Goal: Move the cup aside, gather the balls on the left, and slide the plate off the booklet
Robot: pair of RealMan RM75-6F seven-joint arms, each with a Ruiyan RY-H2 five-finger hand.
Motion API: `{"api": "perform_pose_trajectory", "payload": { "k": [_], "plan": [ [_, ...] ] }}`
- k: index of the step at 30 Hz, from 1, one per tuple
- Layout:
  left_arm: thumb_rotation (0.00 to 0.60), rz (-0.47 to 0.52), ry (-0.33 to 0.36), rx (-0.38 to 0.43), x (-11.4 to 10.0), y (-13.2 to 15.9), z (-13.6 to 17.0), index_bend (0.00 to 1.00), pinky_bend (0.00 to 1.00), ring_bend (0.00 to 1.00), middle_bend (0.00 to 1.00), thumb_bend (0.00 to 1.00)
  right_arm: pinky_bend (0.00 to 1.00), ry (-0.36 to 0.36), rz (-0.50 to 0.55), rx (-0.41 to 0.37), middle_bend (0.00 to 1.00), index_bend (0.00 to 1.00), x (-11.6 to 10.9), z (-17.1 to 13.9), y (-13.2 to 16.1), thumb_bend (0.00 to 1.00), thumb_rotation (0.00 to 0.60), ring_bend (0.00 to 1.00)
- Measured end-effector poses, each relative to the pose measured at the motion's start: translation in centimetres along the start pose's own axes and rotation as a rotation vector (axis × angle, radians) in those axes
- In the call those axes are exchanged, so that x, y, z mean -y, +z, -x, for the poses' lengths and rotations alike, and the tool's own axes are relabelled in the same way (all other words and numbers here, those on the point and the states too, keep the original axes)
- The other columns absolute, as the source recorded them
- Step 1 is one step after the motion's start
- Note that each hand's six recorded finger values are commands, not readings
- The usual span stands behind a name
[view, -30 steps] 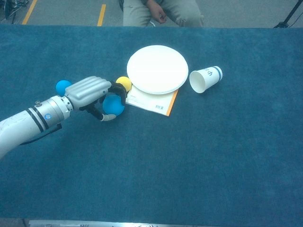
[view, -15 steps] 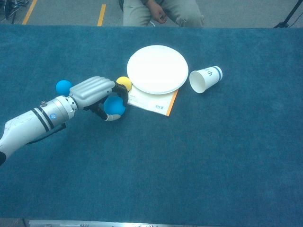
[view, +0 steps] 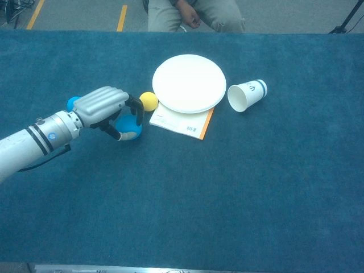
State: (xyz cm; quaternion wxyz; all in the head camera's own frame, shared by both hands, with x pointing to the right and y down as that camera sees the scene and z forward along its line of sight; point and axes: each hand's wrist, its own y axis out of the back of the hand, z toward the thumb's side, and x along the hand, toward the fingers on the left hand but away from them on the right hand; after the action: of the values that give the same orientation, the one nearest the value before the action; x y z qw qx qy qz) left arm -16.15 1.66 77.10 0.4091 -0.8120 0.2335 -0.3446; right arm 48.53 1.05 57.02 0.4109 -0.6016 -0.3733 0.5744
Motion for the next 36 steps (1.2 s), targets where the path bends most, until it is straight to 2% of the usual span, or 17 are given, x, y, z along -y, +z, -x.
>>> {"api": "perform_pose_trajectory", "payload": {
  "k": [11,23,32,36],
  "plan": [
    [0.6,-0.055,-0.012,-0.079,-1.6,-3.6,3.5,0.53,0.64,0.39,0.43,0.28,0.59,-0.002,0.002,-0.008,0.39,0.28,-0.1,0.0,0.4,0.17,0.6,0.36],
    [0.6,-0.091,0.002,-0.147,-3.8,-6.1,5.4,0.53,0.64,0.4,0.43,0.28,0.59,-0.01,0.008,-0.012,0.39,0.28,-0.2,-0.1,0.5,0.17,0.6,0.36],
    [0.6,-0.112,0.046,-0.148,-6.5,-5.8,5.8,0.48,0.63,0.38,0.42,0.28,0.59,-0.018,0.018,-0.015,0.39,0.28,-0.3,-0.3,0.5,0.17,0.6,0.36],
    [0.6,-0.081,0.055,-0.137,-7.1,-4.6,5.5,0.4,0.54,0.32,0.37,0.28,0.59,-0.016,0.022,-0.018,0.39,0.28,-0.2,-0.4,0.5,0.17,0.6,0.36]
  ]
}}
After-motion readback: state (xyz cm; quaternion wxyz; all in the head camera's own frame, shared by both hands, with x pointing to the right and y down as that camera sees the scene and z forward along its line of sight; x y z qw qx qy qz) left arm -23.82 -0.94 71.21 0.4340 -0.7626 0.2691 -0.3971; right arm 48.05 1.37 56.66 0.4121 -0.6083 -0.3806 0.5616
